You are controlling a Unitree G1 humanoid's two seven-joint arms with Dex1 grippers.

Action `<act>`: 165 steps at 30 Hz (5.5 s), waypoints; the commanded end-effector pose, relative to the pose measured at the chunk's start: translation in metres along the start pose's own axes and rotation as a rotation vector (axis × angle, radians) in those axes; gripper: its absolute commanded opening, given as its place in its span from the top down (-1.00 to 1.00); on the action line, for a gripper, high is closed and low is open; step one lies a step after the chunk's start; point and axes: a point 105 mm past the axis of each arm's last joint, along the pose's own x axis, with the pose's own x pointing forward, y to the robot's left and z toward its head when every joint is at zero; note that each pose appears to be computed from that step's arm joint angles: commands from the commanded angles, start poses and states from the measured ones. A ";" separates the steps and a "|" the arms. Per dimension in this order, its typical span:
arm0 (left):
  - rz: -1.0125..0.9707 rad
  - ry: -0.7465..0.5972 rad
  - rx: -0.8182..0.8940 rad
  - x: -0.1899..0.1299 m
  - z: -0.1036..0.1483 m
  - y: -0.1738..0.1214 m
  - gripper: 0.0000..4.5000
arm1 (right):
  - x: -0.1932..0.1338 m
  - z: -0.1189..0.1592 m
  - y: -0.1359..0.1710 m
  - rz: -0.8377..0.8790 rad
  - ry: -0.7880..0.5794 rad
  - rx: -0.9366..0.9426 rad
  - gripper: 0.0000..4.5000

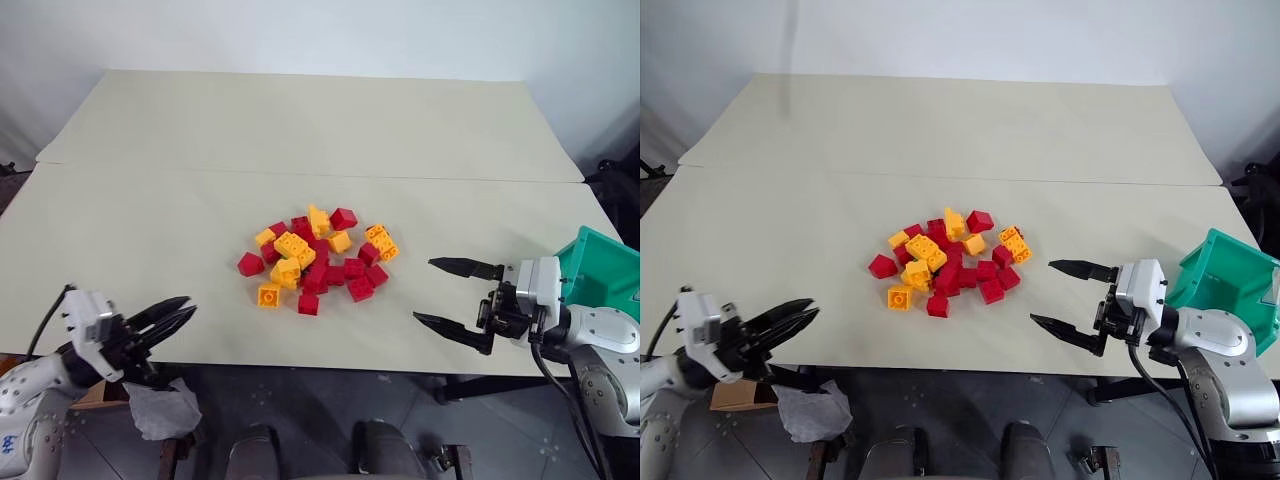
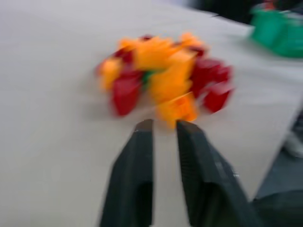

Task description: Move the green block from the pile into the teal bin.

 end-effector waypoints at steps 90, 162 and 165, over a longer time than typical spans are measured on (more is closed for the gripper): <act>-0.289 0.275 0.571 0.145 0.020 0.093 -0.98 | -0.008 0.016 -0.002 -0.194 -0.026 -0.072 -1.00; -0.856 0.102 0.362 0.323 0.032 -0.106 -0.71 | -0.066 0.019 0.035 -0.554 0.093 -0.021 -1.00; -0.884 0.058 0.369 0.319 0.040 -0.105 -0.99 | -0.066 0.018 0.035 -0.548 0.097 -0.020 -1.00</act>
